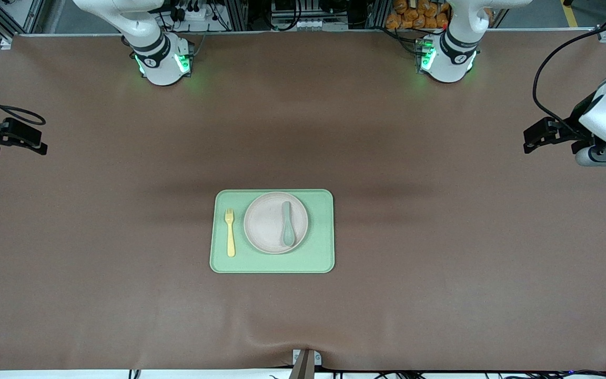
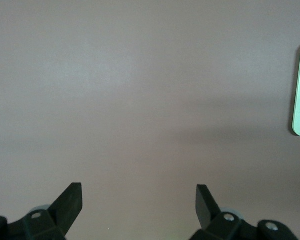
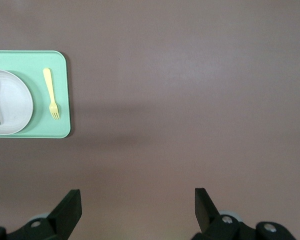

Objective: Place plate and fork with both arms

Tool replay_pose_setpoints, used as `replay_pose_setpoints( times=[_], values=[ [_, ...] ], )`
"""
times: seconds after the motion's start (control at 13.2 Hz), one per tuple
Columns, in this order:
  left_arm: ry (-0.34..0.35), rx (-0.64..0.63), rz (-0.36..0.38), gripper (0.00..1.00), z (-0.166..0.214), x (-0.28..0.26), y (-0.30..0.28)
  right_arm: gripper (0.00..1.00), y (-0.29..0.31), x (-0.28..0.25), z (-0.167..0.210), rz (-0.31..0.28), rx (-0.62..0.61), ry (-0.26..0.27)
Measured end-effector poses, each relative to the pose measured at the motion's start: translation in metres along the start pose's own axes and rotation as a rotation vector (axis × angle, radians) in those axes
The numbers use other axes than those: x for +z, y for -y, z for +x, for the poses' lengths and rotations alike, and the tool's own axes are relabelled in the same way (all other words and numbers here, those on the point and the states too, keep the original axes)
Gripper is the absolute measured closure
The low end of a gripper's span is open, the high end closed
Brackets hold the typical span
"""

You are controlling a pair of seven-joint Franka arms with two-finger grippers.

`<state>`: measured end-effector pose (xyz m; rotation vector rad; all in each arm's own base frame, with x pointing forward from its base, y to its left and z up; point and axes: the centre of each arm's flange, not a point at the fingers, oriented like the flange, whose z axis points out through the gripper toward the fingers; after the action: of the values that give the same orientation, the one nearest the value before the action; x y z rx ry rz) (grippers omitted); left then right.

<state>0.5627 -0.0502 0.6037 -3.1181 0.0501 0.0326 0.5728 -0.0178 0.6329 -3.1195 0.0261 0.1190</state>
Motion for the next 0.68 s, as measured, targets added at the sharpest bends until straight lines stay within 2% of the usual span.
replay_pose_setpoints(
  times=[0.15, 0.68],
  values=[
    [-0.001, -0.001, 0.000, 0.00, 0.0001, -0.0005, 0.0005, 0.00, 0.0022, -0.0035, -0.0039, 0.000, 0.052, 0.018],
    [-0.002, 0.004, 0.000, 0.00, -0.0001, -0.0007, -0.0022, 0.00, 0.0029, -0.0020, -0.0003, -0.001, 0.057, 0.011]
  ],
)
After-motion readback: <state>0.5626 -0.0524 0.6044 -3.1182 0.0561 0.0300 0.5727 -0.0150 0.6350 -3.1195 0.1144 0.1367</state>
